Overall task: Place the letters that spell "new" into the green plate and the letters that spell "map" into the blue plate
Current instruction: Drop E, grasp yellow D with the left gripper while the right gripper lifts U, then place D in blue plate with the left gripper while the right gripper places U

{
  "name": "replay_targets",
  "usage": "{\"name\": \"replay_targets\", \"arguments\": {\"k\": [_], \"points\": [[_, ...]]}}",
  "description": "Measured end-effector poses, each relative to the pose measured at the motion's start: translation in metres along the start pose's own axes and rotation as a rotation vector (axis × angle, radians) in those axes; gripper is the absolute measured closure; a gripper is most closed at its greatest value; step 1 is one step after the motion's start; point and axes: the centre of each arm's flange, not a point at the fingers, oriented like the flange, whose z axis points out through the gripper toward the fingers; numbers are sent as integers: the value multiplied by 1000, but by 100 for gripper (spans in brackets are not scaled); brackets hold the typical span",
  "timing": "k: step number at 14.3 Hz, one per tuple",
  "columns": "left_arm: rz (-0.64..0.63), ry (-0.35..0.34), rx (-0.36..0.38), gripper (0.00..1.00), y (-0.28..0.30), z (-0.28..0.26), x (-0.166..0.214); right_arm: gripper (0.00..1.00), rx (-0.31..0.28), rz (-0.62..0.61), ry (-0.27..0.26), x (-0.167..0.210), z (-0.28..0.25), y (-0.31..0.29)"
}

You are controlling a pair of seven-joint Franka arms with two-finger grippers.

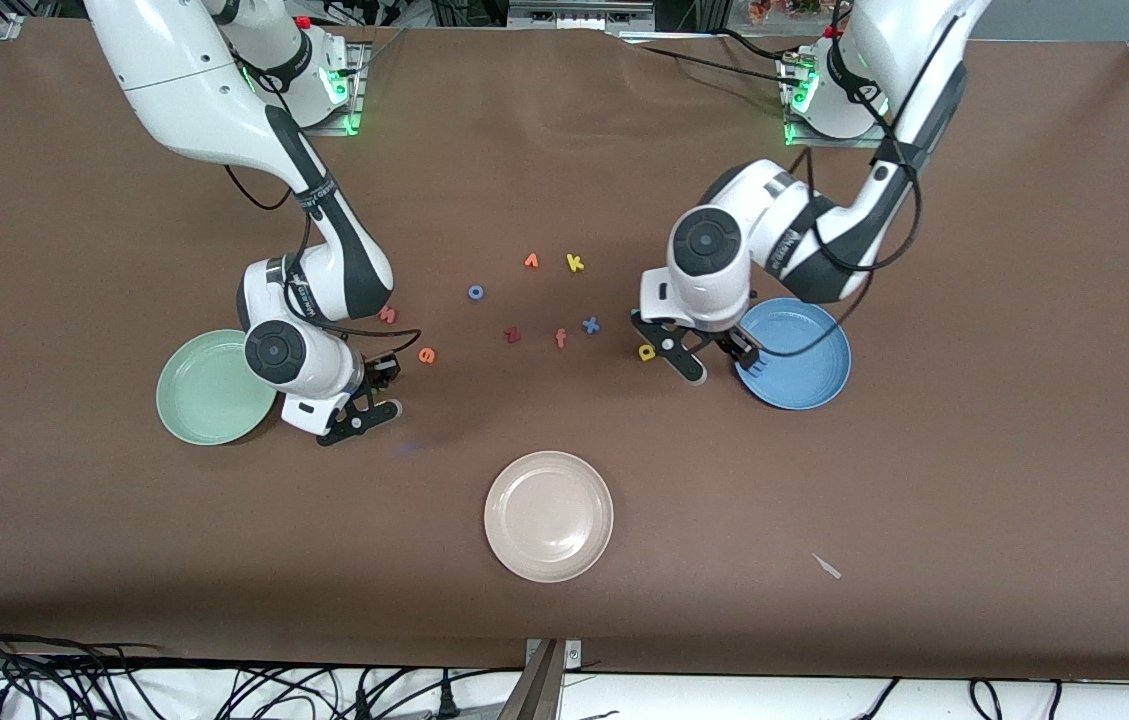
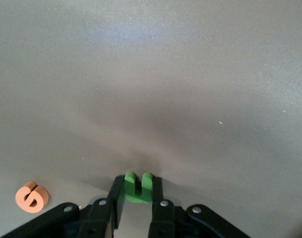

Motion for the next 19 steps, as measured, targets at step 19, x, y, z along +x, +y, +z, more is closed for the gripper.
{"name": "replay_targets", "arguments": {"k": [19], "points": [[-517,120,-174,32,61,103,33,74,35,112,-5,-2,-114,89]]}}
